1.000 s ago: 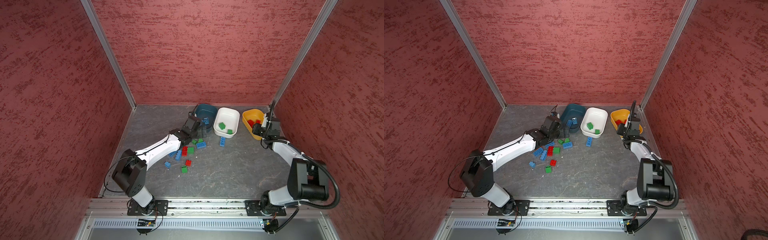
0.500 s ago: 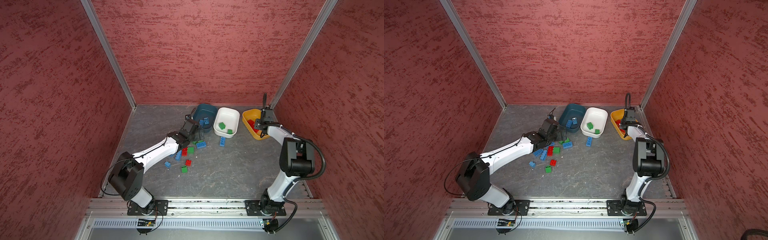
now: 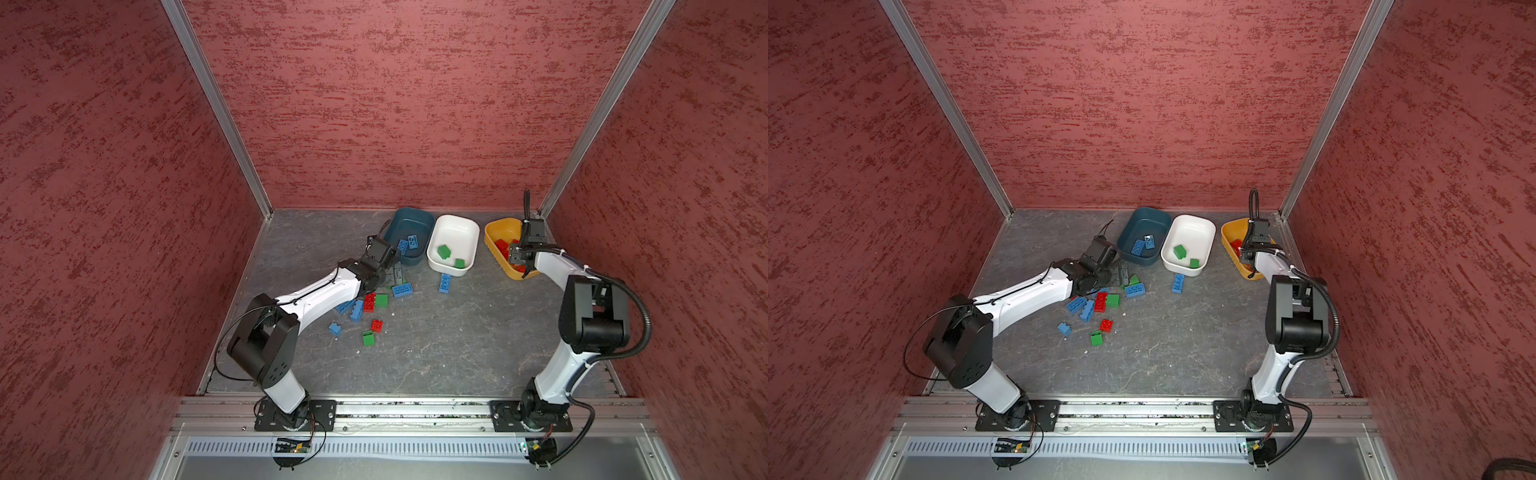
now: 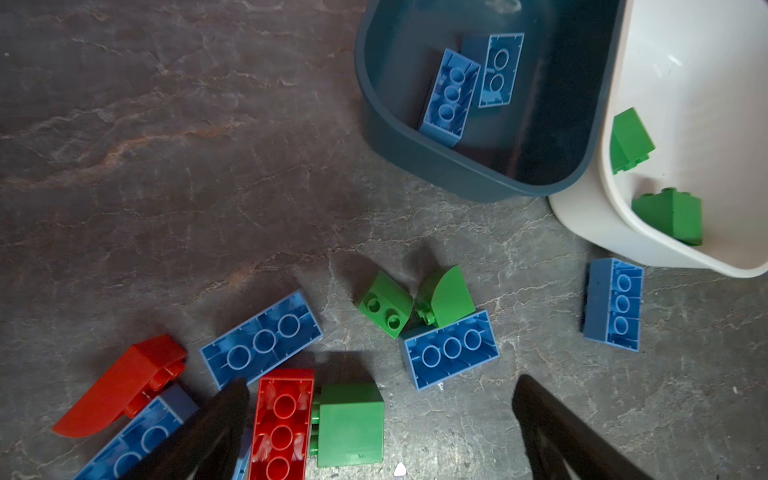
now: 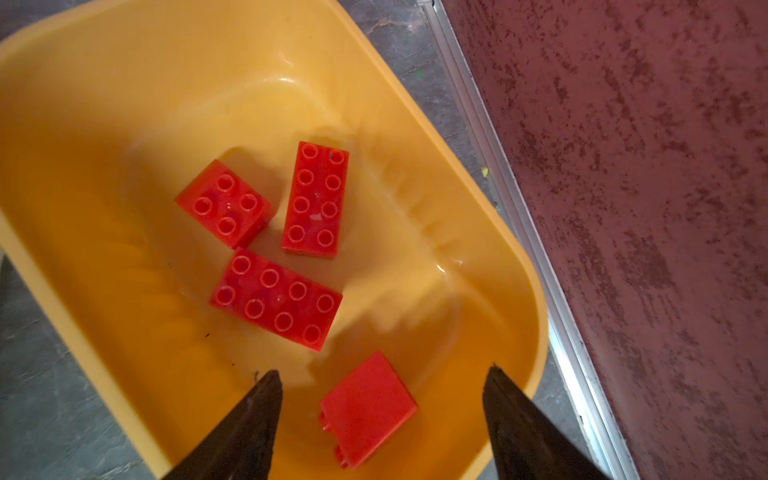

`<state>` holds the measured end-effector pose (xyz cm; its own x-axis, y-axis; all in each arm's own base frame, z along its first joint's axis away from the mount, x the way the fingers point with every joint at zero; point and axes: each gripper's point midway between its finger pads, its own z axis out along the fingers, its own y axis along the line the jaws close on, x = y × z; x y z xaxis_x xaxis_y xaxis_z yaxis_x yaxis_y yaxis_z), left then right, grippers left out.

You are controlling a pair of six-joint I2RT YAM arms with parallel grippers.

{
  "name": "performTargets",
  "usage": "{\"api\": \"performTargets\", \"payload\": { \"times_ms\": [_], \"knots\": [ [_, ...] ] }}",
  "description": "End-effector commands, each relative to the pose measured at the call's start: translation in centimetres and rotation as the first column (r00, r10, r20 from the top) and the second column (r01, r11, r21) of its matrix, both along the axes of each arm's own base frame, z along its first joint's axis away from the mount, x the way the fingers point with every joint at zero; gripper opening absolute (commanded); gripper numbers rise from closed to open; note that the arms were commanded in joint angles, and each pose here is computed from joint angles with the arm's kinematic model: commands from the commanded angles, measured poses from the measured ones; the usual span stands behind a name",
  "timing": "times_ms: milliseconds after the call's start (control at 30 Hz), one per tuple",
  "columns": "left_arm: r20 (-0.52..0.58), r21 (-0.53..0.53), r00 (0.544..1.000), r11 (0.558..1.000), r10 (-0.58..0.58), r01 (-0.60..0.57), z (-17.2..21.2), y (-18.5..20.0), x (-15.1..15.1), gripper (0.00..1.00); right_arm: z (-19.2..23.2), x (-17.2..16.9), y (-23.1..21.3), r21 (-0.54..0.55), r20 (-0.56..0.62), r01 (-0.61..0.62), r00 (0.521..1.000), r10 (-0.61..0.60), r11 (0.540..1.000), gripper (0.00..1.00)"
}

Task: Sort the legos into containers by color
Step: 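Release the red brick into the yellow bin while the left moves to green bricks, then grasp and lift a green brick with the left gripper while the right withdraws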

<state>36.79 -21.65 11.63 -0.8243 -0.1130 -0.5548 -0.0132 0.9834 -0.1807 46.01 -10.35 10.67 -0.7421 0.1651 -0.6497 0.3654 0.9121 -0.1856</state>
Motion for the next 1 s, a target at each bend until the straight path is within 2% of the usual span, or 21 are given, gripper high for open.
{"api": "performTargets", "payload": {
  "times_ms": [0,67,100,233,333,467,667,967],
  "knots": [
    [-0.059,0.041,0.998,0.999,-0.016,0.019,-0.7,0.1,-0.2,0.99,3.8,0.3,0.8,0.021,0.085,-0.027,0.996,0.025,0.999,0.83],
    [-0.084,0.056,0.996,0.998,0.010,-0.006,-1.2,0.3,0.0,1.00,4.6,0.1,1.7,0.050,0.113,-0.048,0.993,0.042,0.998,0.89],
    [-0.093,0.060,0.995,0.998,0.024,-0.018,-1.3,0.2,0.1,0.96,5.0,0.0,2.2,0.069,0.130,-0.060,0.990,0.051,0.996,0.98],
    [-0.132,0.040,0.987,0.995,0.094,-0.089,-2.3,-0.1,1.0,0.74,6.7,-0.9,4.4,0.145,0.218,-0.116,0.972,0.082,0.983,0.99],
    [-0.167,0.013,0.980,0.995,0.104,-0.103,-3.2,-1.2,1.6,0.66,8.0,-1.8,5.6,0.192,0.286,-0.155,0.954,0.095,0.969,0.99],
    [-0.203,0.027,0.966,0.987,0.160,-0.158,-4.9,-1.2,2.3,0.59,9.7,-3.2,7.1,0.242,0.363,-0.206,0.926,0.108,0.948,0.99],
    [-0.226,0.030,0.948,0.975,0.222,-0.221,-7.0,-1.0,3.1,0.53,10.5,-4.9,8.5,0.287,0.403,-0.261,0.906,0.131,0.922,0.99],
    [-0.298,0.080,0.929,0.975,0.222,-0.207,-10.5,-1.6,2.8,0.45,10.6,-5.3,9.4,0.306,0.401,-0.284,0.904,0.147,0.909,0.99]
  ]
}}
